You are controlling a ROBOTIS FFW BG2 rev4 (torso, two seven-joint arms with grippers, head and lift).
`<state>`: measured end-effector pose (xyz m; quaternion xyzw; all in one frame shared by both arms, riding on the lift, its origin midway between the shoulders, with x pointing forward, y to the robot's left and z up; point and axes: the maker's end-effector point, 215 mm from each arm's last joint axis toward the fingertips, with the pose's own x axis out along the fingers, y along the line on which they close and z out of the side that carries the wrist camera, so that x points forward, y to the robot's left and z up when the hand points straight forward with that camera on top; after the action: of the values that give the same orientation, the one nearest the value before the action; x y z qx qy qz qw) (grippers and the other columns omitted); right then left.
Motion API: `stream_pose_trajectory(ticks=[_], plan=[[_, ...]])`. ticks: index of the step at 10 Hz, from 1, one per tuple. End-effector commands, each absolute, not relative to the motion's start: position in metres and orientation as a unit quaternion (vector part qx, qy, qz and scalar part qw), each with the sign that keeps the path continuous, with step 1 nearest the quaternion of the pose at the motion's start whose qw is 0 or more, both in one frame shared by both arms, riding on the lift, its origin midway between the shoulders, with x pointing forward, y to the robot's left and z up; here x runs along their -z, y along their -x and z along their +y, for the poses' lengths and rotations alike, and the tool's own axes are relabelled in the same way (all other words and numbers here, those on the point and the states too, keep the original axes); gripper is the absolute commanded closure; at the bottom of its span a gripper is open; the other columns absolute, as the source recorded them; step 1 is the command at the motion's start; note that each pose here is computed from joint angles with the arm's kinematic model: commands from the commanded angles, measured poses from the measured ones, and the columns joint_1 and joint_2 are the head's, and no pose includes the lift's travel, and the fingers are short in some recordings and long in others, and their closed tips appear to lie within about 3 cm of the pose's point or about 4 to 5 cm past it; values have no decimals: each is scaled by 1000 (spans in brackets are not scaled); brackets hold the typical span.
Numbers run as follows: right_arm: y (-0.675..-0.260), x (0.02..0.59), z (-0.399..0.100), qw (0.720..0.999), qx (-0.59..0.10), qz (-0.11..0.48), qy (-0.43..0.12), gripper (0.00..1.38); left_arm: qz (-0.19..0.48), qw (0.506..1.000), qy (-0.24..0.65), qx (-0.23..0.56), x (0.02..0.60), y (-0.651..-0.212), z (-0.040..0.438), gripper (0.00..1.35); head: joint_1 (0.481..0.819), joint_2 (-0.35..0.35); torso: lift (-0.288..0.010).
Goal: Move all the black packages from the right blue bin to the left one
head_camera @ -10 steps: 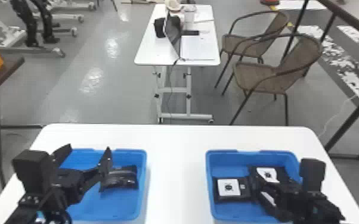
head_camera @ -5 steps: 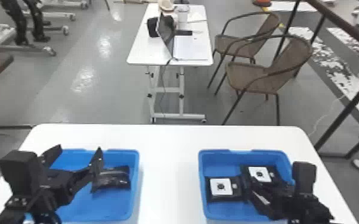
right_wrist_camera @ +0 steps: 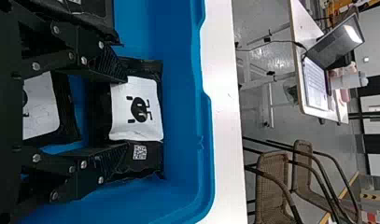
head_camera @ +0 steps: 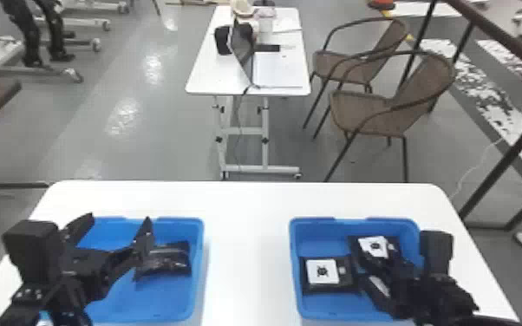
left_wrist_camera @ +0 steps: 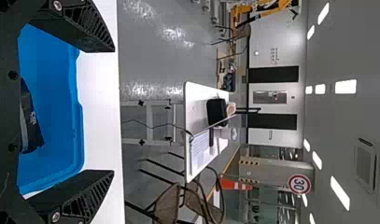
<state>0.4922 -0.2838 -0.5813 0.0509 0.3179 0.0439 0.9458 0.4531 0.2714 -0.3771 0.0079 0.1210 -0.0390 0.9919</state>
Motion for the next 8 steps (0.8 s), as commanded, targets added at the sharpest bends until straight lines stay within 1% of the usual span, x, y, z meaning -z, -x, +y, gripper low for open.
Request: stream_pose_trajectory(ticks=[1,2,3,5,6,7,8], plan=[[-489,576,-278,951,-38,299,-71,1110,125,991,-6,38,381,-452,271,88,695,-15,-39],[-484,578,-274,950,-36,296,-88,1111,128,991,-5,38,384,-451,271,88,695,-12,-39],[-482,578,-274,950,-37,298,-85,1111,128,991,-3,38,384,-451,271,88,695,-8,-39],[-466,571,-268,946,-41,302,-107,1111,123,992,5,38,381,-453,271,88,695,-2,-39],[-452,557,-262,946,-47,299,-113,1111,117,992,8,37,376,-455,273,88,695,2,-39],[-441,535,-261,949,-52,291,-107,1111,115,993,8,32,376,-453,279,88,695,9,-39],[-440,504,-262,956,-58,272,-96,1111,109,994,6,27,372,-453,286,88,695,14,-39]])
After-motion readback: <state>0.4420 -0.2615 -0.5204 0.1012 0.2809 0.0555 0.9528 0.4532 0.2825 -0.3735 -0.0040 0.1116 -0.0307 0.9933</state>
